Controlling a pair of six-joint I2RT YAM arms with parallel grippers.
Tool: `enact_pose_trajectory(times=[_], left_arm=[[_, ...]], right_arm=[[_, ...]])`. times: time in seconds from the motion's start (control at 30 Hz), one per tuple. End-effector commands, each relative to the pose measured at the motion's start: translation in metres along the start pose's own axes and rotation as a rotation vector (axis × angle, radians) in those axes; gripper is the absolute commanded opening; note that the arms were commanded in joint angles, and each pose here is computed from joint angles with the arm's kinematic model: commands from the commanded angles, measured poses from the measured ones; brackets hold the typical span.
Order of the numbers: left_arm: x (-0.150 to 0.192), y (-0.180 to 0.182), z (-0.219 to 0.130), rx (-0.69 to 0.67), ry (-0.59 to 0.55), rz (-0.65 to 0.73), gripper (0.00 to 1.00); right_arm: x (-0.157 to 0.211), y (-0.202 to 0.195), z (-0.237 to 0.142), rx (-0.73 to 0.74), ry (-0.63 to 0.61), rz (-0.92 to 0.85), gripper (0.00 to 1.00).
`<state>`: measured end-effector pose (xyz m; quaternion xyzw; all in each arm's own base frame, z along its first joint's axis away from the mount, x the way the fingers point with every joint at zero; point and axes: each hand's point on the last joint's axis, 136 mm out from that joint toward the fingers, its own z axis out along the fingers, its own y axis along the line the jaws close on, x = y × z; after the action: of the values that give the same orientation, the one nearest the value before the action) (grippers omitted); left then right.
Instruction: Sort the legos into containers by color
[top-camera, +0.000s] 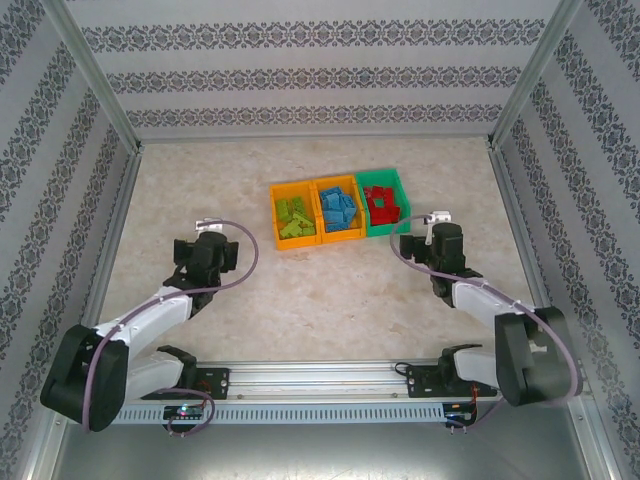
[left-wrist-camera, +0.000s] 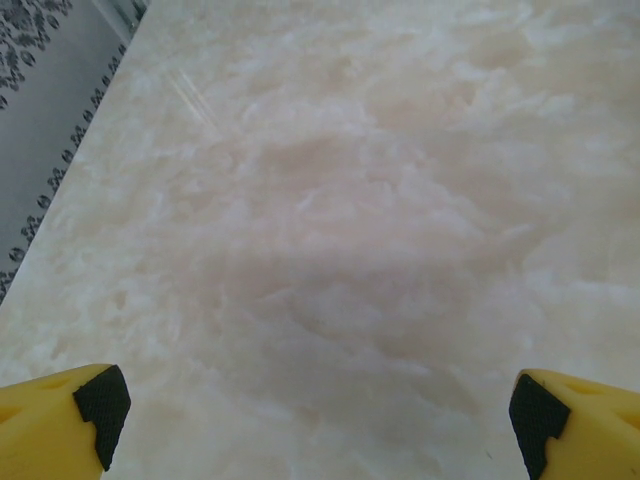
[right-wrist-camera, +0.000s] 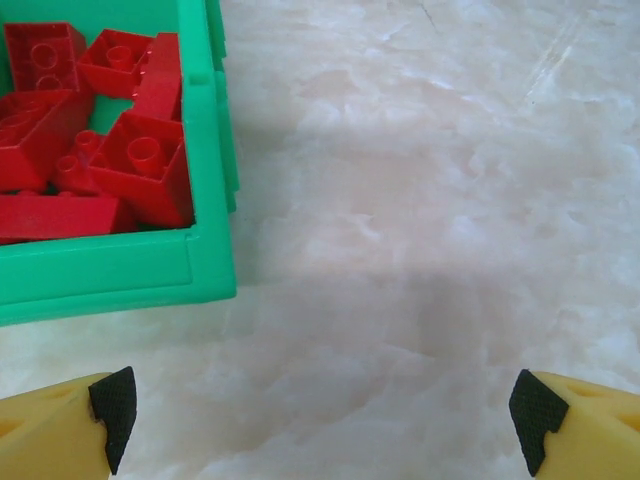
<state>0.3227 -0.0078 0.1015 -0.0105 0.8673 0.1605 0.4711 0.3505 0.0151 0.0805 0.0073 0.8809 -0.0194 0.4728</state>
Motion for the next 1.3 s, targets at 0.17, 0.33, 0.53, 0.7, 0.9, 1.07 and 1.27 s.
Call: enact_pose_trajectory(times=[0.17, 0.33, 0.53, 0.7, 0.9, 1.07, 1.27], left_arm=[[-0.034, 0.007, 0.026, 0.071, -0.203, -0.111, 1.00], [-0.044, -0.007, 0.054, 0.136, -0.203, -0.065, 1.00], [-0.026, 0.011, 0.070, 0.109, -0.238, -0.189, 0.99], [-0.022, 0.008, 0.077, 0.147, -0.164, -0.189, 0.99], [-0.023, 0.009, 0.077, 0.144, -0.173, -0.188, 0.99], [-0.023, 0.009, 0.077, 0.145, -0.171, -0.189, 0.99], [-0.023, 0.009, 0.077, 0.145, -0.171, -0.189, 0.99]], right_arm=[[-0.054, -0.011, 0.028, -0.013, -0.208, 0.023, 0.98], [-0.048, -0.018, 0.025, -0.018, -0.290, 0.063, 0.98], [-0.047, -0.018, 0.025, -0.017, -0.271, 0.057, 0.98], [-0.047, -0.017, 0.025, -0.019, -0.270, 0.052, 0.98], [-0.047, -0.016, 0.025, -0.020, -0.268, 0.046, 0.98], [-0.047, -0.015, 0.025, -0.015, -0.268, 0.042, 0.98], [-0.047, -0.012, 0.027, -0.025, -0.261, 0.028, 0.98]])
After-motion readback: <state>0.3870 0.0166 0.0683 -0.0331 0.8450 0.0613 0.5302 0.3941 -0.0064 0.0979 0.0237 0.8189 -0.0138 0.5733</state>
